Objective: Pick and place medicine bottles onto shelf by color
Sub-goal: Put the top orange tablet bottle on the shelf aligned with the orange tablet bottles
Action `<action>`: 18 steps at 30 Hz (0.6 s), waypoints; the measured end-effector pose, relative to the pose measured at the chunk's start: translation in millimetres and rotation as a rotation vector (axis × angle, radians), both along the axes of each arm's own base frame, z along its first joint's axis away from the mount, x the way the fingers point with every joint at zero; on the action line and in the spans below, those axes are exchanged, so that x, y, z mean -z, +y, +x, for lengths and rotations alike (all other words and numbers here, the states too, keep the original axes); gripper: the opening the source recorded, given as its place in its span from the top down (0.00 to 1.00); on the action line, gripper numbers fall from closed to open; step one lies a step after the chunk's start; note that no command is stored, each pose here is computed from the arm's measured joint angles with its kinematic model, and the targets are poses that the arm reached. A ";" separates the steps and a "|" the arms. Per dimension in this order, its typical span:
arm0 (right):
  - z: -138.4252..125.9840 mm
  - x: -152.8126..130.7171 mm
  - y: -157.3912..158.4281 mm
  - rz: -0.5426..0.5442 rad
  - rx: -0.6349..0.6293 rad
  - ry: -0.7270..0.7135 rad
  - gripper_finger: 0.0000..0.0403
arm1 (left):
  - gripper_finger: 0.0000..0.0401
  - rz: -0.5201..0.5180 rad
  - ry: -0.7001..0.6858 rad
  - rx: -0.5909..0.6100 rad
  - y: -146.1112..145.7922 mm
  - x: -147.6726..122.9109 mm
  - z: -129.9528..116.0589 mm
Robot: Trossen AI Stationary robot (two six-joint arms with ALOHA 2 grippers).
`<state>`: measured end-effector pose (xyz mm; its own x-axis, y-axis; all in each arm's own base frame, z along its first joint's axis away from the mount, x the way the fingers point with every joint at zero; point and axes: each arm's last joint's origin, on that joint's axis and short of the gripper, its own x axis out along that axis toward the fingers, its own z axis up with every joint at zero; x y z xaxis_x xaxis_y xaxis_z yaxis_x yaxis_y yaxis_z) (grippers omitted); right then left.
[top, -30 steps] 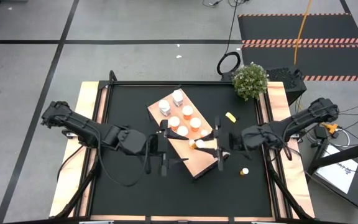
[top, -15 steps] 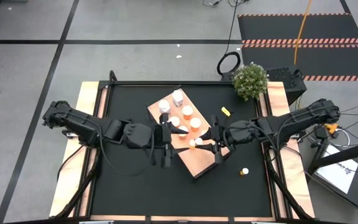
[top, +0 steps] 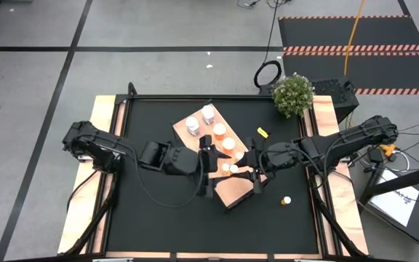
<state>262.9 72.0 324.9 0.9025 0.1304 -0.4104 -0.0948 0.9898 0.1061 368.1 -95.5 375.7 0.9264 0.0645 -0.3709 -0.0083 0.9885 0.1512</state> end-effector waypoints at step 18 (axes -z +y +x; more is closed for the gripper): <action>1.2 -2.8 0.0 -0.043 -0.013 -0.037 0.74 | 0.42 -0.027 0.038 0.032 3.1 13.9 12.2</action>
